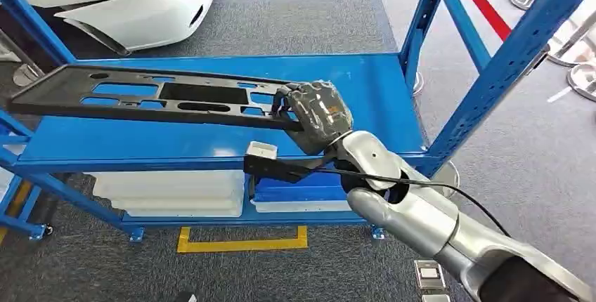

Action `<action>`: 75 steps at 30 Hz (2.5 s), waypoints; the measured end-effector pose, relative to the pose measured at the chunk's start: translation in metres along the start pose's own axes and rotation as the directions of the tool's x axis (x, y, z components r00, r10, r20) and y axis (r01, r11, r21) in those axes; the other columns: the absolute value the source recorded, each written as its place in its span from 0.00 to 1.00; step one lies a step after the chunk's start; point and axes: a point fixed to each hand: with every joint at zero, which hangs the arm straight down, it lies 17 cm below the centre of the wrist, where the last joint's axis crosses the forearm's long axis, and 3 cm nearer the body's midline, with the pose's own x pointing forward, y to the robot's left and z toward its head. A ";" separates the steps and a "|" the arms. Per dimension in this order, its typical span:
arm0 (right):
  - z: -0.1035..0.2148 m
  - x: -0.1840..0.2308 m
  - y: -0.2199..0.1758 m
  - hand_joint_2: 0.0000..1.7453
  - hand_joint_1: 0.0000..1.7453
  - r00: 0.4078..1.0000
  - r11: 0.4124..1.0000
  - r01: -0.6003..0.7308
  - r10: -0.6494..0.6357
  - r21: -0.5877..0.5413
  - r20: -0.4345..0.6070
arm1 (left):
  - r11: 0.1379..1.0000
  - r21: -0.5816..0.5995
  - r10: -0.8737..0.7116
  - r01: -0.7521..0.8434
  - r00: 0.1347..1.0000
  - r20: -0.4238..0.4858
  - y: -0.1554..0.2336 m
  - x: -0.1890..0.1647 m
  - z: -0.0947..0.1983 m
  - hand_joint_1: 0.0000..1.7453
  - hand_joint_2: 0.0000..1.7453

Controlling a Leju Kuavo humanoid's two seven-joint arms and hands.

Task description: Take the parts from the cabinet and place them on the table.

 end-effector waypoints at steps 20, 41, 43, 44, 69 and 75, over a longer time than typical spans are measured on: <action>0.002 -0.007 0.001 1.00 1.00 1.000 1.000 0.005 -0.006 -0.006 -0.023 | 1.000 -0.011 0.002 -0.002 1.000 -0.003 -0.003 0.000 0.000 0.00 1.00; -0.003 -0.009 -0.011 1.00 1.00 0.999 0.999 -0.019 0.018 -0.028 -0.037 | 1.000 -0.025 0.003 -0.003 1.000 -0.003 -0.008 0.002 0.000 0.00 1.00; -0.001 -0.010 -0.006 1.00 1.00 0.999 1.000 -0.022 0.022 -0.018 -0.040 | 1.000 -0.027 0.002 -0.003 1.000 -0.006 -0.009 0.000 0.000 0.00 1.00; 0.000 -0.012 -0.005 1.00 1.00 0.999 1.000 -0.025 0.024 -0.014 -0.042 | 1.000 -0.030 0.001 -0.002 1.000 -0.004 -0.010 0.002 0.000 0.00 1.00; -0.003 -0.007 -0.012 1.00 1.00 0.999 0.999 -0.011 0.010 -0.033 -0.032 | 0.999 -0.034 0.007 -0.007 1.000 -0.006 -0.011 0.002 0.000 0.00 1.00; 0.002 -0.013 -0.004 1.00 1.00 0.999 1.000 -0.010 0.010 -0.019 -0.046 | 0.999 -0.027 0.021 -0.021 1.000 -0.010 -0.008 -0.001 0.001 0.00 1.00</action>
